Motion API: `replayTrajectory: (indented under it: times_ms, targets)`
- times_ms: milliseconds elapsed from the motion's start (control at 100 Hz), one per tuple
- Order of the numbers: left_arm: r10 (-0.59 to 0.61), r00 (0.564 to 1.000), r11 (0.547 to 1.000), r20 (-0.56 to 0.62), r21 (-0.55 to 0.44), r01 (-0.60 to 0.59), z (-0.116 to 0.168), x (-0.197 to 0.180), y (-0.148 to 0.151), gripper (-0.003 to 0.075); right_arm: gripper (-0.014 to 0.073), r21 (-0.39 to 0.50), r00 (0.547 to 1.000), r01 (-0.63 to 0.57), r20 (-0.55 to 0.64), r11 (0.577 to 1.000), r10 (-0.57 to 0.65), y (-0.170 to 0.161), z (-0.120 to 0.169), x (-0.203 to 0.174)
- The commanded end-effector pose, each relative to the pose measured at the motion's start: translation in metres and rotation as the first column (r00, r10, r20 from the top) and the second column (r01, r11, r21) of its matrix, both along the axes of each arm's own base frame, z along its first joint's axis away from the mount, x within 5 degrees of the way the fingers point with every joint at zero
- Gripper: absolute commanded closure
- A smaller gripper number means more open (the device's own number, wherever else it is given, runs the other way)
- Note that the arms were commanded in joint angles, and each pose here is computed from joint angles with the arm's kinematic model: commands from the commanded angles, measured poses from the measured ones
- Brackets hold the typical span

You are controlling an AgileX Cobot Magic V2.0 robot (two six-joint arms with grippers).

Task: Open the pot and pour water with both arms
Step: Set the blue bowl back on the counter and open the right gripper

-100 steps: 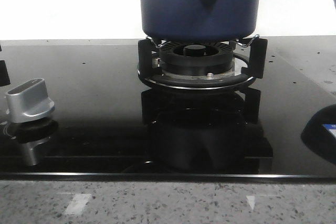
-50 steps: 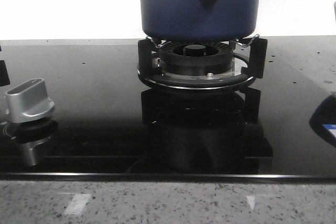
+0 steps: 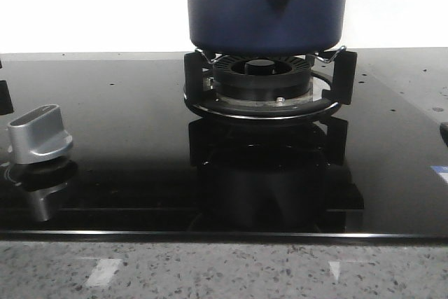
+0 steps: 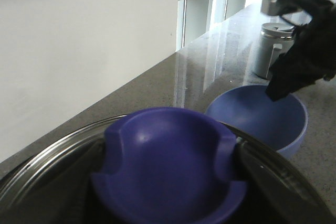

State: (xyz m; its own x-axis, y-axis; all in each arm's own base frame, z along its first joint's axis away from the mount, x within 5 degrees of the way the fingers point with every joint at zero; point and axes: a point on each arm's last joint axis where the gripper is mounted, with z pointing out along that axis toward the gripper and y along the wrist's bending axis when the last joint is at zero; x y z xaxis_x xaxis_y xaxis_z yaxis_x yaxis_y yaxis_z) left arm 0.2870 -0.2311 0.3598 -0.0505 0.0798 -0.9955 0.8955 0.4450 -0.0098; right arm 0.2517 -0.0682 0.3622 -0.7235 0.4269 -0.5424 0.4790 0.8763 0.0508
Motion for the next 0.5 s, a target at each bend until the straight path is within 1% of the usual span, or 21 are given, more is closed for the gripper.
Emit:
replayTrajectory:
  times_ms: [0, 130, 210, 260, 330, 380, 400, 430, 450, 490]
  targets:
    - [-0.016, 1.0, 0.99, 0.025, -0.141, 0.019, 0.034, -0.009, 0.002, 0.0405, 0.0276, -0.078, 0.972, 0.006, 0.234, 0.997, 0.012, 0.001, 0.046, -0.015]
    - [0.001, 0.999, 0.992, 0.051, -0.128, 0.006, 0.036, -0.007, 0.002, 0.0405, 0.0277, -0.11, 0.92, 0.013, 0.39, 0.994, 0.031, 0.007, 0.081, -0.036]
    - [0.021, 0.997, 0.993, 0.079, -0.115, -0.011, 0.039, -0.005, 0.003, 0.0405, 0.0278, -0.067, 0.887, -0.006, 0.46, 0.998, 0.036, 0.016, 0.094, -0.053]
    - [0.032, 0.995, 0.993, 0.093, -0.113, -0.021, 0.041, -0.004, 0.003, 0.0405, 0.0308, -0.05, 0.868, -0.028, 0.494, 0.998, 0.049, 0.023, 0.1, -0.06]
    - [0.041, 0.993, 0.993, 0.114, -0.111, -0.028, 0.045, -0.004, 0.004, 0.0405, 0.0418, -0.052, 0.846, -0.069, 0.526, 0.996, 0.086, 0.032, 0.107, -0.072]
    - [0.046, 0.991, 0.994, 0.122, -0.108, -0.033, 0.046, -0.002, 0.003, 0.0405, 0.0538, -0.051, 0.828, -0.096, 0.55, 0.994, 0.108, 0.038, 0.112, -0.078]
    - [0.05, 0.991, 0.993, 0.125, -0.109, -0.036, 0.047, -0.001, 0.003, 0.0405, 0.0569, -0.054, 0.821, -0.104, 0.559, 0.993, 0.116, 0.04, 0.114, -0.081]
    - [0.054, 0.991, 0.993, 0.123, -0.107, -0.041, 0.046, 0.0, 0.002, 0.0405, 0.0645, -0.072, 0.808, -0.125, 0.571, 0.99, 0.144, 0.043, 0.116, -0.085]
    - [0.054, 0.991, 0.993, 0.125, -0.109, -0.04, 0.047, 0.001, 0.002, 0.0405, 0.0668, -0.082, 0.8, -0.134, 0.579, 0.988, 0.156, 0.044, 0.118, -0.087]
    - [0.054, 0.991, 0.993, 0.122, -0.106, -0.041, 0.045, 0.004, 0.0, 0.0405, 0.0665, -0.088, 0.786, -0.144, 0.595, 0.986, 0.168, 0.047, 0.121, -0.092]
